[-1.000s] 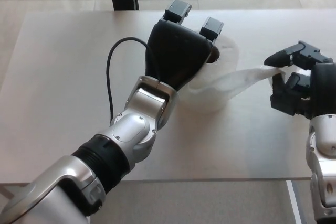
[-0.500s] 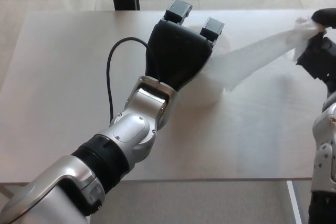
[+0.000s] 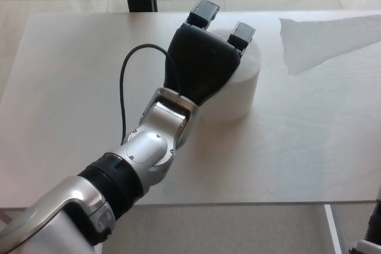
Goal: A toilet paper roll is kept in the middle of the desk infront of the robot. The robot places its left hand on the top of the toilet paper roll to hold it still and uses its right hand to tear off a piece of toilet paper from it and hands the paper to a person
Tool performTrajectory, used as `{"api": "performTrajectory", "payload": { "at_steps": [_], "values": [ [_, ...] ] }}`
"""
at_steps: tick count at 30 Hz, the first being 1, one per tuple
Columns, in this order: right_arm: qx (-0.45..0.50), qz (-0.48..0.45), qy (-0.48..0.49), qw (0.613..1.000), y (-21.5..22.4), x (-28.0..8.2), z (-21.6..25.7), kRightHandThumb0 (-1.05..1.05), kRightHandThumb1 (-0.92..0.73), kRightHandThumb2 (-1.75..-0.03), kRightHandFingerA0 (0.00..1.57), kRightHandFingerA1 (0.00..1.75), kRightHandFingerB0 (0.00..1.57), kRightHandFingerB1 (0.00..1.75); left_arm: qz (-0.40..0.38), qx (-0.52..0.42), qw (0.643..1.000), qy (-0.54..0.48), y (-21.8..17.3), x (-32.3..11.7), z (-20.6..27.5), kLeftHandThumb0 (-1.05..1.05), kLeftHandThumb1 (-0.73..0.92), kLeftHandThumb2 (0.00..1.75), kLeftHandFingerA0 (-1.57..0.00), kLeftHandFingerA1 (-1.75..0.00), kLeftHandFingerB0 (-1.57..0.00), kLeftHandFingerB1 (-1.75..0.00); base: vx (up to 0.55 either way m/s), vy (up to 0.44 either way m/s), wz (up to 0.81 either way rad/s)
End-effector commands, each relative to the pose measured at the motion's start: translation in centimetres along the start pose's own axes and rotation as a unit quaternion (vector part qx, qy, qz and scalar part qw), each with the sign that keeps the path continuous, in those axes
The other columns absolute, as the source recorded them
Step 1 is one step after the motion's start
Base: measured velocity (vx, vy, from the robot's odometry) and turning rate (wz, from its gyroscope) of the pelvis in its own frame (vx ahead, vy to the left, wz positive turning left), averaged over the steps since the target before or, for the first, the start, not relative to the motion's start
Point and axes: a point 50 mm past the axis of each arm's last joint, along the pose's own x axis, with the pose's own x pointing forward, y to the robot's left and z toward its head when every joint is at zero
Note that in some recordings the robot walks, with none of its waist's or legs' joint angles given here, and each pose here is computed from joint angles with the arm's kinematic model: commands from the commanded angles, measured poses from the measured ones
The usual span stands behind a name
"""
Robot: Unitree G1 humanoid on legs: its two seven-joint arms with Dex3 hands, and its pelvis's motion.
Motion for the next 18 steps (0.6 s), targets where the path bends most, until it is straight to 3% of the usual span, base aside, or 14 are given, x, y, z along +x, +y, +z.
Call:
{"api": "performTrajectory", "payload": {
  "at_steps": [1, 2, 5, 10, 11, 12, 13, 14, 15, 18],
  "values": [
    [0.16, -0.018, 0.054, 0.985, 2.6, -0.6, 1.0, -0.16, -0.76, -0.93, 0.97, 1.75, 0.75, 1.48, -0.072, 0.003, 0.996, -0.053, -4.3, -4.8, -0.2, -0.46, 0.71, 0.61, -0.36, -0.47, -0.42, -0.42, 0.0, 0.0, 0.0],
    [0.169, -0.011, 0.054, 0.984, 2.7, -0.6, 1.2, -0.15, -0.72, -1.0, 0.95, 1.75, 0.71, 1.52, -0.074, -0.003, 0.996, -0.053, -4.6, -5.4, -0.2, -0.43, 0.73, 0.61, -0.3, -0.48, -0.39, -0.41, 0.0, 0.0, 0.0],
    [0.15, 0.007, 0.036, 0.988, 3.3, -0.4, 2.0, -0.15, -0.64, -1.11, 0.97, 1.75, 0.77, 1.58, -0.086, 0.004, 0.995, -0.054, -5.2, -6.3, -0.4, -0.44, 0.77, 0.62, -0.28, -0.47, -0.37, -0.4, 0.0, 0.0, 0.0],
    [0.133, 0.017, 0.032, 0.99, 3.9, 0.3, 2.8, -0.17, -0.61, -1.17, 1.02, 1.75, 0.78, 1.52, -0.087, -0.013, 0.995, -0.041, -5.5, -7.4, -0.7, -0.42, 0.74, 0.62, -0.36, -0.46, -0.43, -0.41, 0.0, 0.0, 0.0],
    [0.086, 0.019, 0.013, 0.996, 3.4, 1.2, 3.4, -0.22, -0.58, -1.2, 1.01, 1.75, 0.71, 1.6, -0.079, -0.04, 0.995, -0.046, -5.3, -7.5, -0.7, -0.36, 0.67, 0.61, -0.44, -0.52, -0.48, -0.46, 0.0, 0.0, 0.0],
    [0.036, 0.011, -0.009, 0.999, 2.7, 2.1, 3.9, -0.18, -0.54, -1.23, 1.02, 1.75, 0.8, 1.53, -0.077, -0.072, 0.993, -0.056, -4.9, -7.6, -0.8, -0.33, 0.64, 0.63, -0.44, -0.57, -0.49, -0.49, 0.0, 0.0, 0.0],
    [-0.015, 0.015, -0.037, 0.999, 2.0, 2.8, 4.4, -0.13, -0.47, -1.37, 1.03, 1.75, 0.85, 1.49, -0.084, -0.088, 0.991, -0.064, -4.5, -7.7, -0.8, -0.32, 0.65, 0.66, -0.44, -0.58, -0.48, -0.49, 0.0, 0.0, 0.0],
    [-0.039, 0.011, -0.042, 0.998, 1.5, 3.4, 4.7, -0.15, -0.39, -1.38, 1.02, 1.73, 0.84, 1.42, -0.081, -0.1, 0.989, -0.071, -4.1, -7.9, -0.7, -0.32, 0.64, 0.64, -0.48, -0.55, -0.51, -0.46, 0.0, 0.0, 0.0],
    [-0.088, 0.009, -0.06, 0.994, 0.4, 4.4, 5.6, -0.2, -0.46, -1.26, 1.32, 1.46, 0.91, 1.19, -0.072, -0.114, 0.987, -0.088, -2.9, -8.2, -0.7, -0.34, 0.62, 0.62, -0.48, -0.57, -0.54, -0.47, 0.0, 0.0, 0.0],
    [-0.162, -0.005, -0.08, 0.984, -1.9, 6.0, 7.3, -0.23, -0.51, -1.19, 1.28, 1.41, 0.91, 1.15, -0.041, -0.131, 0.983, -0.121, -0.7, -8.5, -0.7, -0.36, 0.59, 0.67, -0.46, -0.66, -0.54, -0.51, 0.0, 0.0, 0.0]
  ]
}}
